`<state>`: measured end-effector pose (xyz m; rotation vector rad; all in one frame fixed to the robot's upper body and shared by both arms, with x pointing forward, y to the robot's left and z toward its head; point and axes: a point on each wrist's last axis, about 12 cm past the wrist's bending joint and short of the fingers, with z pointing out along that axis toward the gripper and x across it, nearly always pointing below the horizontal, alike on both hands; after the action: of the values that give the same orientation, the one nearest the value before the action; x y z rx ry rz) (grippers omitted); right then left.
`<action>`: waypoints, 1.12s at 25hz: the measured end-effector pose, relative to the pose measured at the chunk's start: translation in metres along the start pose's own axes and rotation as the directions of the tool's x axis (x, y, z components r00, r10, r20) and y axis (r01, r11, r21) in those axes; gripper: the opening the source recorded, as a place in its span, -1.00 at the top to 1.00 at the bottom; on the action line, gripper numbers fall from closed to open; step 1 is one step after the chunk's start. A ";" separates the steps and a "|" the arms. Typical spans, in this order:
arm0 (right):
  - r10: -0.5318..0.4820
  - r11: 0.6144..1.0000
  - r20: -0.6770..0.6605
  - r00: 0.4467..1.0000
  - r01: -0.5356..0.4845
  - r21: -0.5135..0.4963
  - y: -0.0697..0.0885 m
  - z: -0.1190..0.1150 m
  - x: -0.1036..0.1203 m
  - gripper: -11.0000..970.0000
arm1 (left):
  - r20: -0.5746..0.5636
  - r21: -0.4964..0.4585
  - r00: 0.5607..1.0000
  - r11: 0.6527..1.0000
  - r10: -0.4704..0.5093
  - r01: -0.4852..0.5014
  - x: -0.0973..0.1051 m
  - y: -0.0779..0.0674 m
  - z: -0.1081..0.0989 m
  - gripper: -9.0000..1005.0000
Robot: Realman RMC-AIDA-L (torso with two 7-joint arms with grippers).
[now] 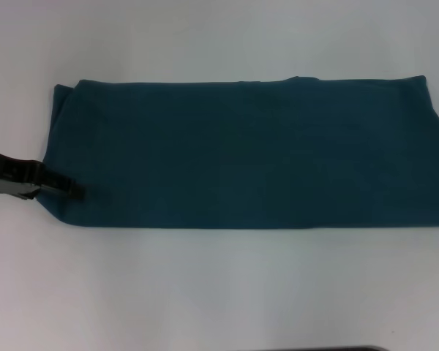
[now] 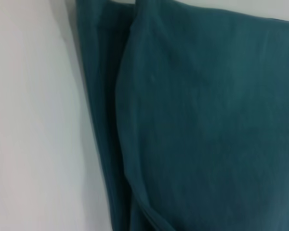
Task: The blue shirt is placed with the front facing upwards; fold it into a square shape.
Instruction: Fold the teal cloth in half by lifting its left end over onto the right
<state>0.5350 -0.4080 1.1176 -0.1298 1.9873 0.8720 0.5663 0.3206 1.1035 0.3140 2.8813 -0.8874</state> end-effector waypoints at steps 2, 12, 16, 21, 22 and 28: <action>-0.001 1.000 0.000 1.000 0.001 0.001 0.000 0.000 0.000 -0.92 | 0.001 -0.005 1.000 1.000 0.000 0.000 0.000 0.000 0.000 -0.44; -0.001 1.000 0.002 1.000 0.001 0.005 -0.001 0.001 -0.001 -0.92 | -0.007 -0.013 1.000 1.000 -0.023 0.023 0.006 0.007 -0.004 -0.44; -0.002 1.000 0.002 1.000 0.002 0.005 0.000 0.001 -0.001 -0.92 | -0.008 -0.017 1.000 0.999 -0.028 0.028 0.007 0.009 -0.006 -0.44; -0.004 1.000 0.003 1.000 0.004 0.002 0.000 0.002 -0.002 -0.92 | 0.001 -0.026 1.000 0.999 -0.023 0.023 0.004 0.008 -0.006 -0.44; -0.004 1.000 0.003 1.000 0.004 0.002 0.000 0.002 -0.003 -0.92 | 0.004 -0.027 1.000 0.999 -0.019 0.019 0.002 0.007 -0.006 -0.44; -0.005 1.000 0.003 1.000 0.005 0.002 0.000 0.002 -0.003 -0.92 | 0.008 -0.028 1.000 1.000 -0.009 0.009 -0.001 0.004 -0.004 -0.44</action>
<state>0.5382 -0.4070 1.1190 -0.1319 1.9842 0.8671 0.5683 0.3262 1.1046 0.2941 2.8875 -0.8474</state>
